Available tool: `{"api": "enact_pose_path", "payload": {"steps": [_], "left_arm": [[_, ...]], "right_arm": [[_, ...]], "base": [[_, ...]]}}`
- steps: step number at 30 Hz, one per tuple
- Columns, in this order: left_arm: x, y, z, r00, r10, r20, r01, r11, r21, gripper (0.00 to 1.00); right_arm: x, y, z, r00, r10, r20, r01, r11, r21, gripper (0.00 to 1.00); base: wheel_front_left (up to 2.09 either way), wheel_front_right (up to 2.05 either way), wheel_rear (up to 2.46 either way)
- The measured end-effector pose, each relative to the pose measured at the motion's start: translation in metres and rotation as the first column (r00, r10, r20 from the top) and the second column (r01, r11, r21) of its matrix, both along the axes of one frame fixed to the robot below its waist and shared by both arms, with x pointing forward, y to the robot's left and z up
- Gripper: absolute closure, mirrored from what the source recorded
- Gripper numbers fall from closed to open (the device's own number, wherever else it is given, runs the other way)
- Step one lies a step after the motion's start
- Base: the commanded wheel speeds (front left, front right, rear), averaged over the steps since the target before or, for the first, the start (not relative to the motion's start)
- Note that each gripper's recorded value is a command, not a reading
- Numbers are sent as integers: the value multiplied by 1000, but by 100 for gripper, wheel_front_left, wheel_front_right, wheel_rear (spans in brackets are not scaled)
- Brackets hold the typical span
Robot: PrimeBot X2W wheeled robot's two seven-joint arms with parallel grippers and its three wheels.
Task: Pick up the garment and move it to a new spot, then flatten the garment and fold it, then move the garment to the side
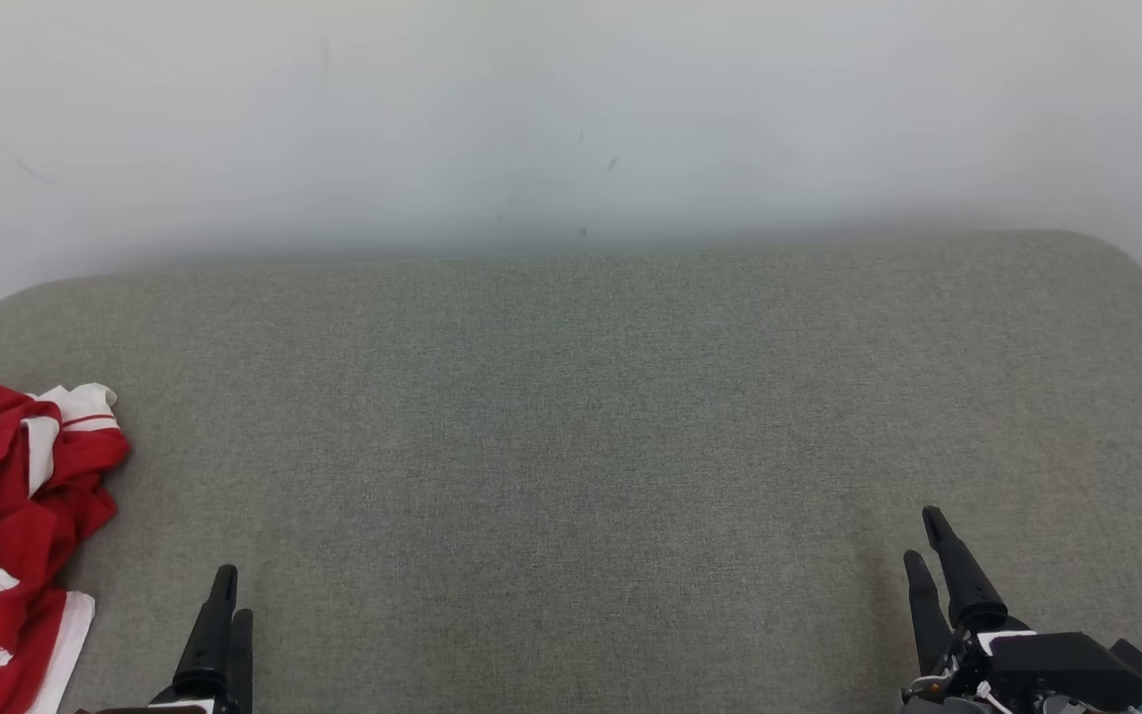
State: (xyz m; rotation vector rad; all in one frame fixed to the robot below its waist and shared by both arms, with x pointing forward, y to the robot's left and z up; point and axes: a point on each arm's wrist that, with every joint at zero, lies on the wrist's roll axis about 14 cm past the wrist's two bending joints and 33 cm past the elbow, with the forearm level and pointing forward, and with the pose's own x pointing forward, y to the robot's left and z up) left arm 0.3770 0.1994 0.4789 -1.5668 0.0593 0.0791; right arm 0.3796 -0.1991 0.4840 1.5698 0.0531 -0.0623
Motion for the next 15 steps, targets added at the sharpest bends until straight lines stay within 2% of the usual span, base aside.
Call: {"api": "enact_pose_path", "payload": {"steps": [7,15], "left_arm": [[-1,4,-2,1000,18,-10,-17,996,82,0],[0,5,-2,1000,12,-19,-7,965,261,0]], "right_arm": [[1,3,-1,1000,12,-9,-12,996,-91,0],[1,0,-5,1000,8,-27,-15,965,-261,0]], "base": [[0,0,0],[0,0,0]]}}
